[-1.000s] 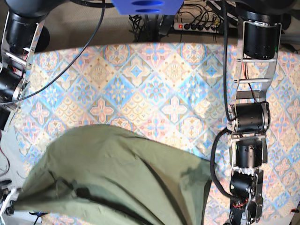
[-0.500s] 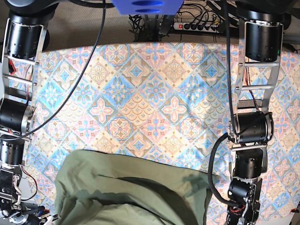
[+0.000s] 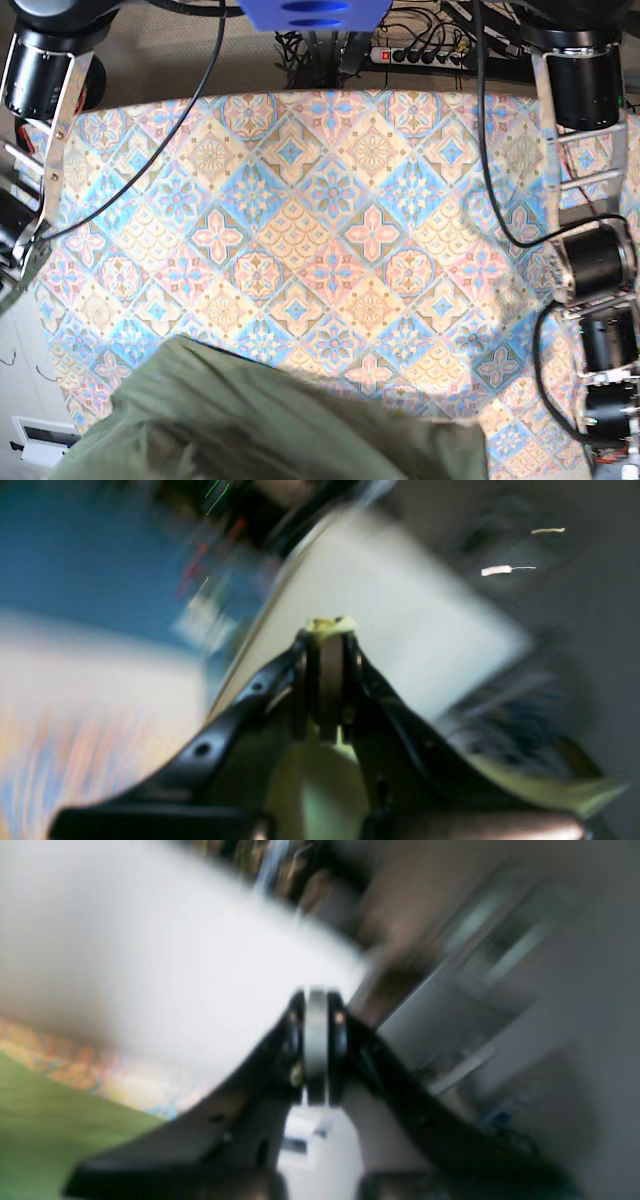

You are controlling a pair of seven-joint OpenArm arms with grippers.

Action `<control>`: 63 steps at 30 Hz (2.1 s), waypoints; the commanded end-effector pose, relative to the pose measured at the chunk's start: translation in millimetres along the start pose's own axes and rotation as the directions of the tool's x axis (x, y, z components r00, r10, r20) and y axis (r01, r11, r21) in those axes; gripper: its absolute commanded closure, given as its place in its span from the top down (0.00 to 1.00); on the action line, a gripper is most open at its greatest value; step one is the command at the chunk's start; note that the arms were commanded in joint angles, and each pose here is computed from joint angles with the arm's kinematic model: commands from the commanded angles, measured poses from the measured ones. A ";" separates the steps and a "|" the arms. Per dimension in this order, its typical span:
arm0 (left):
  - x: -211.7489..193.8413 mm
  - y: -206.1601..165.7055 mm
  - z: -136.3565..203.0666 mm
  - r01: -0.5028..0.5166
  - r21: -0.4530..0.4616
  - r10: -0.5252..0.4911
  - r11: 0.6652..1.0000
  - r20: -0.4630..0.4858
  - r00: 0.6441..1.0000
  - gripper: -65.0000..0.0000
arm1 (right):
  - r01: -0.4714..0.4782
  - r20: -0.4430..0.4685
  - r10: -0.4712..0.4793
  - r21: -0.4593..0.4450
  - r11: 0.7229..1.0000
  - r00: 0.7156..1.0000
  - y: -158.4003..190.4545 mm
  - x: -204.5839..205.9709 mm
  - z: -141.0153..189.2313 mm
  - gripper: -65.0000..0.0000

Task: Layout the t-shirt on the table in an organized manner, then fold the t-shirt properly
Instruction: 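Lift the shirt high with both grippers and fling it onto the table, then move the right gripper to the shirt edge and grasp it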

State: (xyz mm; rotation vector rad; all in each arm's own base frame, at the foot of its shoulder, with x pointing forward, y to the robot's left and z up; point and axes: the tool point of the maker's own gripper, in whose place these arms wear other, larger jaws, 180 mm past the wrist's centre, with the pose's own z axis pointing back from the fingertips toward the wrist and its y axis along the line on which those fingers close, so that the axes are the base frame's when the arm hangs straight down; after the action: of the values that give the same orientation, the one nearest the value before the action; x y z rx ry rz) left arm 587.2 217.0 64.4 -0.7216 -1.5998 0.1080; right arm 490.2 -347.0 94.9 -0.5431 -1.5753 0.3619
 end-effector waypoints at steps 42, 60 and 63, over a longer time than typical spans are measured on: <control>-129.0 178.0 470.6 0.404 0.583 -0.096 0.704 -0.486 0.869 0.00 | -0.019 -0.330 0.296 0.638 0.770 0.896 349.1 -207.1 159.3 0.28; -169.6 211.0 519.7 0.652 0.558 -0.058 0.514 -0.735 0.675 0.00 | 0.320 -0.502 0.126 0.705 0.633 0.856 466.6 -214.3 159.8 0.32; -173.2 215.9 524.2 0.637 0.579 -0.035 0.510 -0.725 0.688 0.00 | 0.381 -0.525 0.093 0.718 0.582 0.846 495.9 -203.9 162.4 0.32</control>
State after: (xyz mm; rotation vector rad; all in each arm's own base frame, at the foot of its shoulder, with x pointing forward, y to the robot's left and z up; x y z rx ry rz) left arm 177.7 472.8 -295.2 0.3126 -0.7862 0.2521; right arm 375.6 -32.3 -381.3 0.2285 -0.6836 0.6858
